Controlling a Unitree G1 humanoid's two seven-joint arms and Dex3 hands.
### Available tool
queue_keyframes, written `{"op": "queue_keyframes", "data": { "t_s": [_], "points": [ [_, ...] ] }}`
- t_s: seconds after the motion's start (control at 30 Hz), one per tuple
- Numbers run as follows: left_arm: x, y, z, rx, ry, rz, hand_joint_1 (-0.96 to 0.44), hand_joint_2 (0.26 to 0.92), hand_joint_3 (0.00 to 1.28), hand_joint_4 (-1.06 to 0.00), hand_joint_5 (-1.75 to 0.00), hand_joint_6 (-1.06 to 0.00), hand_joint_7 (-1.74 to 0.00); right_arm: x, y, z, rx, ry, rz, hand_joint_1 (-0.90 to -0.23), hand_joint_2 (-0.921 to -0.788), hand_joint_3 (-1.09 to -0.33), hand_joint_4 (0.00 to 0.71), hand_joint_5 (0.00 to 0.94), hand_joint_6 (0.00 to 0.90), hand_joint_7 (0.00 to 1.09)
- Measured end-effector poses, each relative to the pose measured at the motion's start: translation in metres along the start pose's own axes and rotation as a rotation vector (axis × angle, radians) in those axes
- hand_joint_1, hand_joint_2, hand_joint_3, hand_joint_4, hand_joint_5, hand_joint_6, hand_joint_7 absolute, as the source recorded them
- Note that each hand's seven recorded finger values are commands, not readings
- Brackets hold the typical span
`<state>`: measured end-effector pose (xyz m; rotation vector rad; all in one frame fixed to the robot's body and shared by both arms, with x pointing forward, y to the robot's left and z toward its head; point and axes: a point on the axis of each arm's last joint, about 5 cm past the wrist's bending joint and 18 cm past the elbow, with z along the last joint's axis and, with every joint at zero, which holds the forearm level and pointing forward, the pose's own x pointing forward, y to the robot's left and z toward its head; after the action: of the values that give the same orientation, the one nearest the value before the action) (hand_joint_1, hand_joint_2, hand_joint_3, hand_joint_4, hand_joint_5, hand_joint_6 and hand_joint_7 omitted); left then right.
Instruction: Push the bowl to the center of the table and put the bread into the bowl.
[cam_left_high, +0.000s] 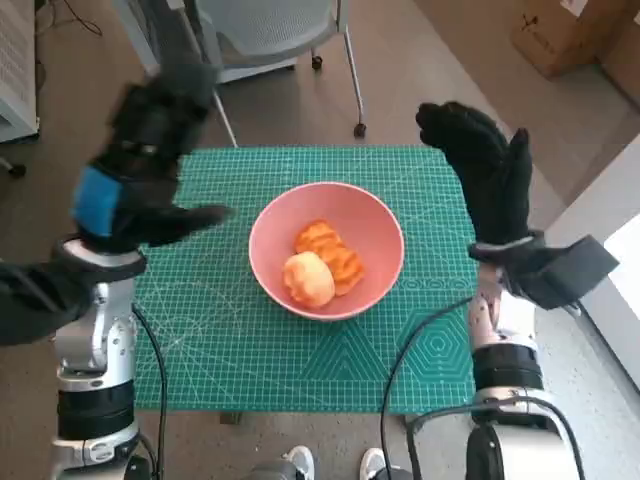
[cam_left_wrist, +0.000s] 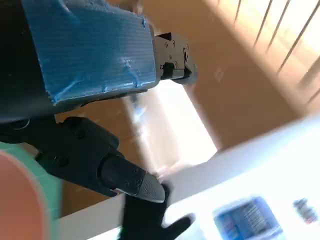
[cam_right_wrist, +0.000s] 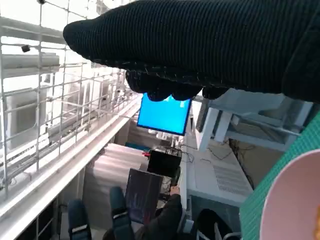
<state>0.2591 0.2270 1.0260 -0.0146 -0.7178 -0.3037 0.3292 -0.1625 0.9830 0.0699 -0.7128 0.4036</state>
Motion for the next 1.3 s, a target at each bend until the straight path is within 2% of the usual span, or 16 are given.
{"op": "queue_keyframes", "data": {
  "t_s": [0.4, 0.7, 1.3],
  "points": [
    [-0.016, 0.002, -0.006, -0.057, -0.013, 0.084, -0.53, 0.91, 0.02, -0.11, -0.01, -0.02, -0.51, 0.0061, 0.003, 0.002, -0.019, -0.003, 0.026, -0.548, -0.921, -0.653, 0.378, 0.001, 0.513, 0.0],
    [-0.019, 0.003, -0.007, -0.087, -0.011, 0.07, -0.52, 0.908, 0.01, -0.12, -0.01, 0.0, -0.52, 0.0095, 0.0, 0.005, -0.031, -0.019, 0.03, -0.54, -0.921, -0.652, 0.374, 0.0, 0.511, 0.0],
    [-0.019, 0.0, -0.011, -0.115, 0.038, 0.039, -0.46, 0.915, 0.01, -0.14, -0.02, 0.0, -0.51, 0.0093, -0.002, 0.007, -0.041, -0.02, 0.042, -0.536, -0.921, -0.652, 0.354, 0.0, 0.512, 0.0]
  ]
}}
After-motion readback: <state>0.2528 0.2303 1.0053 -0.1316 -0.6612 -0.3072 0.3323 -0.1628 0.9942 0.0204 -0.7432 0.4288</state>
